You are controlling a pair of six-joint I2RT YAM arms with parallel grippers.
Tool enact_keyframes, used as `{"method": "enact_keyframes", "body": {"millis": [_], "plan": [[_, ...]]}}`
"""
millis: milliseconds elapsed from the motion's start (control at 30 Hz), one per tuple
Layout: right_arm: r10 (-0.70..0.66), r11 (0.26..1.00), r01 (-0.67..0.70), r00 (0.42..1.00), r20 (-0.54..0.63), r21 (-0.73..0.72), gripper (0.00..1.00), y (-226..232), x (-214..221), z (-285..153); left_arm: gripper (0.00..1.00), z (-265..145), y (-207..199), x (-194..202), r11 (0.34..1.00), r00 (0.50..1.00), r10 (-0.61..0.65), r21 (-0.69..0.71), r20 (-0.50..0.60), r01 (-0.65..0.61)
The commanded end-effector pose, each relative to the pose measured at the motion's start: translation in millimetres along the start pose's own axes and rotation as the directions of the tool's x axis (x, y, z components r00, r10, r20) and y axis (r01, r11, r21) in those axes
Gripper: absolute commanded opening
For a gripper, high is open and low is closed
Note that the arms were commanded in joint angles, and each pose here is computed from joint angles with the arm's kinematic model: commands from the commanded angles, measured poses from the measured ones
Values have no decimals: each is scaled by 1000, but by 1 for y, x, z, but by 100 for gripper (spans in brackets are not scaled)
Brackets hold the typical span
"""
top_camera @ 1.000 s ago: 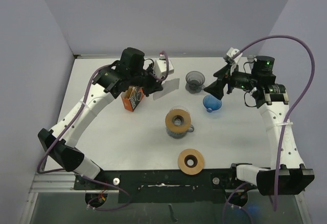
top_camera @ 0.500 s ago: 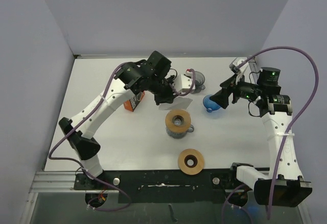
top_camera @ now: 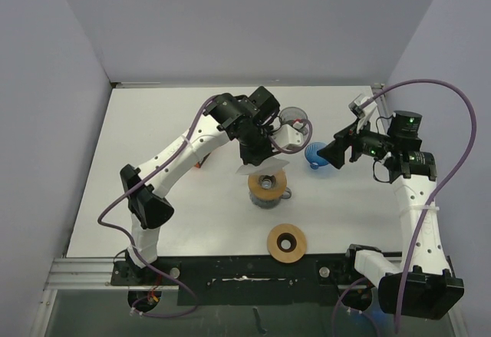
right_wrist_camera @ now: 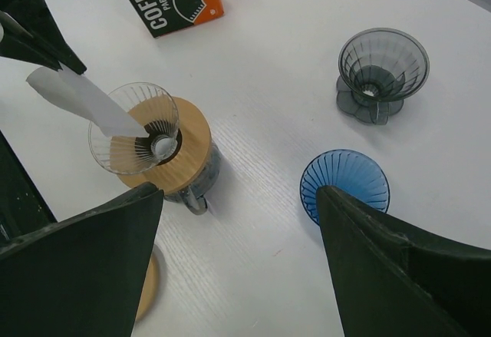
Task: Place the coffee filter in the dripper
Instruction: Place the coffee filter in the coffee dripper.
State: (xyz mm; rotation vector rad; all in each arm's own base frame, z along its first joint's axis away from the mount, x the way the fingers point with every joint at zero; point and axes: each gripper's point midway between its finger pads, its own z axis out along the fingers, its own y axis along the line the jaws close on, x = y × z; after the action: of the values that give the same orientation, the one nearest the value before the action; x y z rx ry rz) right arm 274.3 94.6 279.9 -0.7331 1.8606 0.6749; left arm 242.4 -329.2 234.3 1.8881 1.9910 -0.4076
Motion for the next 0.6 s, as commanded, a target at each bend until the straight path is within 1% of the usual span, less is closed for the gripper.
{"method": "enact_keyframes", "body": {"millis": [0,167,233,300,400,567], "plan": [[-14,1000,14,999,51,5,83,-1,-8,-1,0,-1,-3,-8,999,999,-33,5,14,33],[0,1000,0,998,60,-5,82,0,-5,2,1,9,-2,-12,997,997,-73,19,18,73],[3,1000,-3,998,62,-8,82,0,-4,3,3,13,3,-20,997,996,-77,4,45,77],[6,1000,-6,998,62,-9,83,0,-2,3,4,16,4,-19,996,995,-88,6,41,88],[5,1000,-5,998,63,-8,82,0,-1,3,8,18,3,-20,995,994,-102,12,47,101],[15,1000,-14,998,63,-16,82,0,0,5,20,18,1,-21,991,989,-133,12,65,132]]}}
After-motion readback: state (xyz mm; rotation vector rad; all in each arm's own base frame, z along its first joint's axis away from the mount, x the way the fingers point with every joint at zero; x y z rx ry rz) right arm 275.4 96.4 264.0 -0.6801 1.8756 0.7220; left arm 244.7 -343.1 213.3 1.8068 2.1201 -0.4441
